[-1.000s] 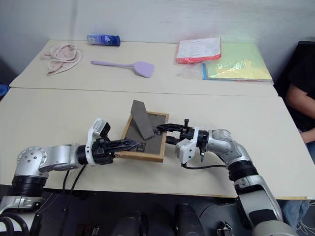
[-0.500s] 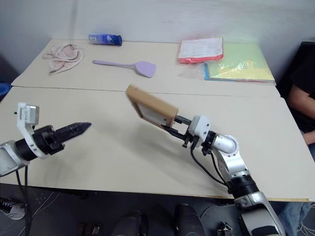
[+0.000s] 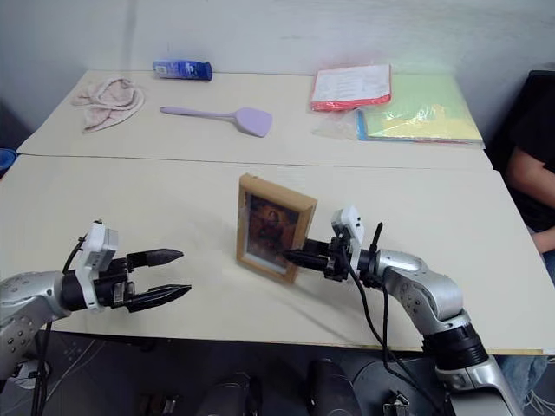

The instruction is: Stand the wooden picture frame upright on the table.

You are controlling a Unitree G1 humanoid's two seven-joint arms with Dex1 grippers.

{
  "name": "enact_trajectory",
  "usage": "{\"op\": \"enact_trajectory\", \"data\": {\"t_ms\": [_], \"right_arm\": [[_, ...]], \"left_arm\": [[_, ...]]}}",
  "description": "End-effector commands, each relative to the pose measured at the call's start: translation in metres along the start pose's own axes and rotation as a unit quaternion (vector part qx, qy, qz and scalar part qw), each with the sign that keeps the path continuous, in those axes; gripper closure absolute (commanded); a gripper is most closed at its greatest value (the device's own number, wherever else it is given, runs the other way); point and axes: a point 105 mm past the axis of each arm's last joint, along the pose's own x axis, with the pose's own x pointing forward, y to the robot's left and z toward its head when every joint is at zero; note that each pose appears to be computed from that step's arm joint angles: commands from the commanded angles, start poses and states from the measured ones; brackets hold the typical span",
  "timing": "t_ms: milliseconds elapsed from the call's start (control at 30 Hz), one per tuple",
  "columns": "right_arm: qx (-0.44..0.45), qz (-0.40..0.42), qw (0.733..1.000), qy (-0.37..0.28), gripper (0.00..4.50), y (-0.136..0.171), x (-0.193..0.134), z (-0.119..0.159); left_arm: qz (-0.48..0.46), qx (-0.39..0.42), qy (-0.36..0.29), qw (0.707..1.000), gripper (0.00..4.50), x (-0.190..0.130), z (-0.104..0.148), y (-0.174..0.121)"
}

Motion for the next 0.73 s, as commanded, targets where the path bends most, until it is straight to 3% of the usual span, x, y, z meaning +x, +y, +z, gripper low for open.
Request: {"op": "enact_trajectory", "data": {"t_ms": [33, 200, 267, 367, 533, 633, 733], "right_arm": [[-0.013, -0.029, 0.999, 0.02, 3.25, -0.007, -0.002, -0.011], [-0.036, -0.038, 0.998, 0.041, 3.25, -0.011, -0.006, -0.022], [-0.028, -0.008, 0.999, 0.046, 2.53, -0.001, -0.005, -0.021], [-0.067, 0.004, 0.998, 0.002, 1.68, 0.007, -0.008, 0.001], [-0.183, -0.012, 0.983, -0.007, 0.03, 0.009, -0.051, 0.014], [-0.334, -0.036, 0.941, 0.042, 0.03, 0.001, -0.089, 0.004], [-0.369, -0.053, 0.925, 0.075, 0.03, -0.009, -0.112, -0.008]], "left_arm": [[-0.003, 0.021, -0.004, 1.0, 0.0, 0.0, 0.005, 0.002], [0.01, 0.041, 0.0, 0.999, 0.0, -0.001, 0.003, 0.008], [0.016, 0.047, 0.006, 0.999, 0.0, -0.003, 0.0, 0.011], [0.029, 0.067, 0.017, 0.997, 0.0, -0.009, -0.007, 0.015], [0.066, 0.085, 0.055, 0.993, 0.0, -0.033, -0.031, 0.021], [0.093, 0.101, 0.074, 0.988, 0.0, -0.048, -0.045, 0.021], [0.125, 0.136, 0.077, 0.98, 0.0, -0.057, -0.049, 0.025]]}}
